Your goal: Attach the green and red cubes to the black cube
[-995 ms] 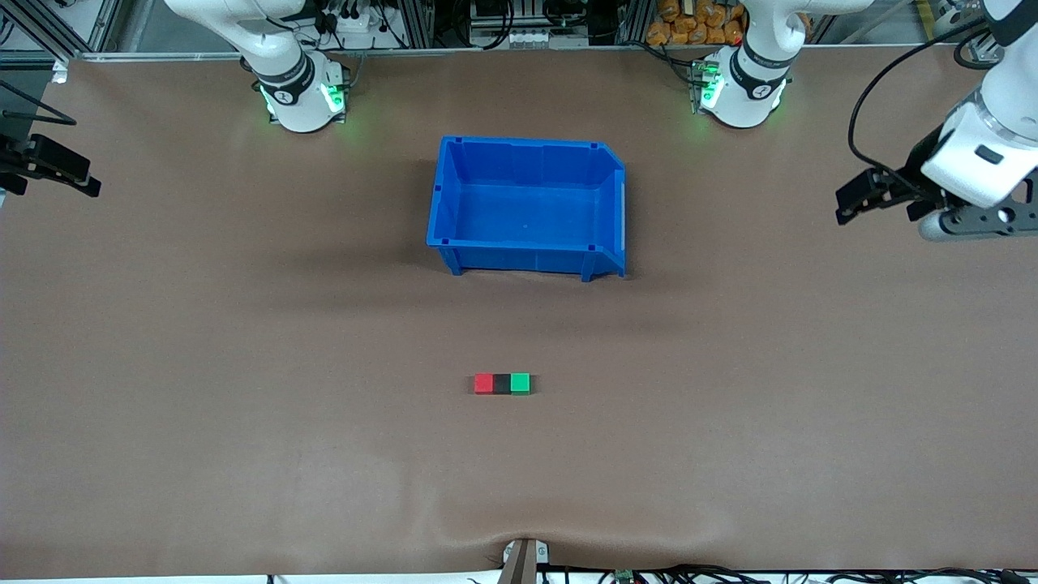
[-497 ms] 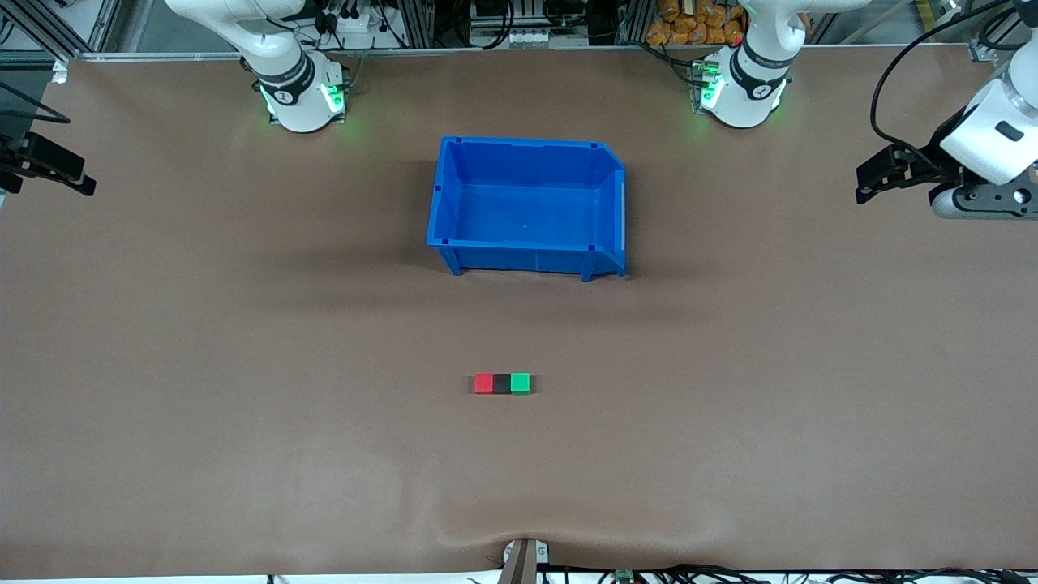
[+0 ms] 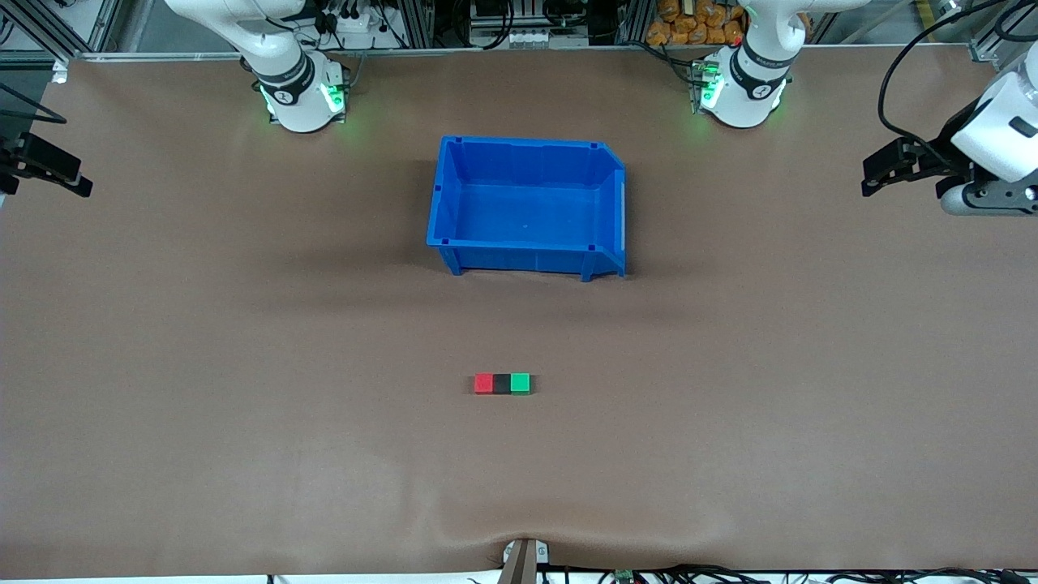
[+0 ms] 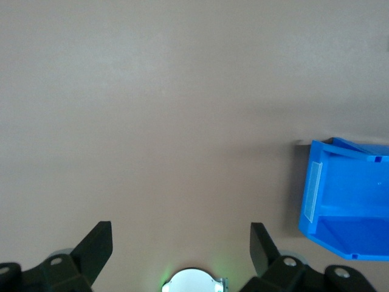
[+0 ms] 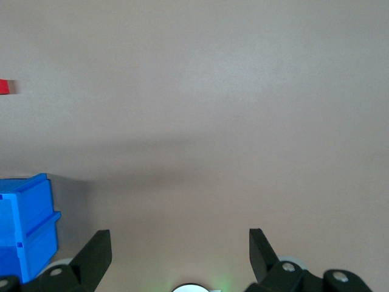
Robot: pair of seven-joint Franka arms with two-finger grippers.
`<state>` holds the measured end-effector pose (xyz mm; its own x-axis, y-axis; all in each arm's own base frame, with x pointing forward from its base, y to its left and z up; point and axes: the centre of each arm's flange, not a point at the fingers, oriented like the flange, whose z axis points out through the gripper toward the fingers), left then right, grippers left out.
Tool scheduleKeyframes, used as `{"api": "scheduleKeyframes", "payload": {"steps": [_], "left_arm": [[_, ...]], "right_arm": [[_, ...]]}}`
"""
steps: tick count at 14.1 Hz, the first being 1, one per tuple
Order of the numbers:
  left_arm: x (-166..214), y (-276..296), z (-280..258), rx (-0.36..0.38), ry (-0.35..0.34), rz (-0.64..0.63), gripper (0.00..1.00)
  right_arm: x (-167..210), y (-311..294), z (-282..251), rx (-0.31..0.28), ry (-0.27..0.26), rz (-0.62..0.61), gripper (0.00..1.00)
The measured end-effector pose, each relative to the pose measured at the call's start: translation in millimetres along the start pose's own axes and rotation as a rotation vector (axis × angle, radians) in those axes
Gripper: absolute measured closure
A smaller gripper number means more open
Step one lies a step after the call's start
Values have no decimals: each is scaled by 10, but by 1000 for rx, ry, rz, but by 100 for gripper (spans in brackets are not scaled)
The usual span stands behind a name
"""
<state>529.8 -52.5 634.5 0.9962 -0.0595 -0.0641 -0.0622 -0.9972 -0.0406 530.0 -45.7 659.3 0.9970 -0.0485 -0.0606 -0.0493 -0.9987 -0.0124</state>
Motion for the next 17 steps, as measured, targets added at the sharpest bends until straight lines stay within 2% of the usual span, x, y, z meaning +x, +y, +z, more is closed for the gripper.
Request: {"api": "scheduleKeyframes", "payload": {"steps": [4, 10, 17], "left_arm": [[33, 9, 19, -28, -16, -2, 0], [109, 12, 143, -32, -41, -1, 0], [127, -63, 170, 6, -45, 65, 0]], "right_arm": [[1, -3, 1, 0, 0, -1, 0], [2, -21, 2, 0, 0, -4, 0], [3, -18, 3, 0, 0, -3, 0]]}}
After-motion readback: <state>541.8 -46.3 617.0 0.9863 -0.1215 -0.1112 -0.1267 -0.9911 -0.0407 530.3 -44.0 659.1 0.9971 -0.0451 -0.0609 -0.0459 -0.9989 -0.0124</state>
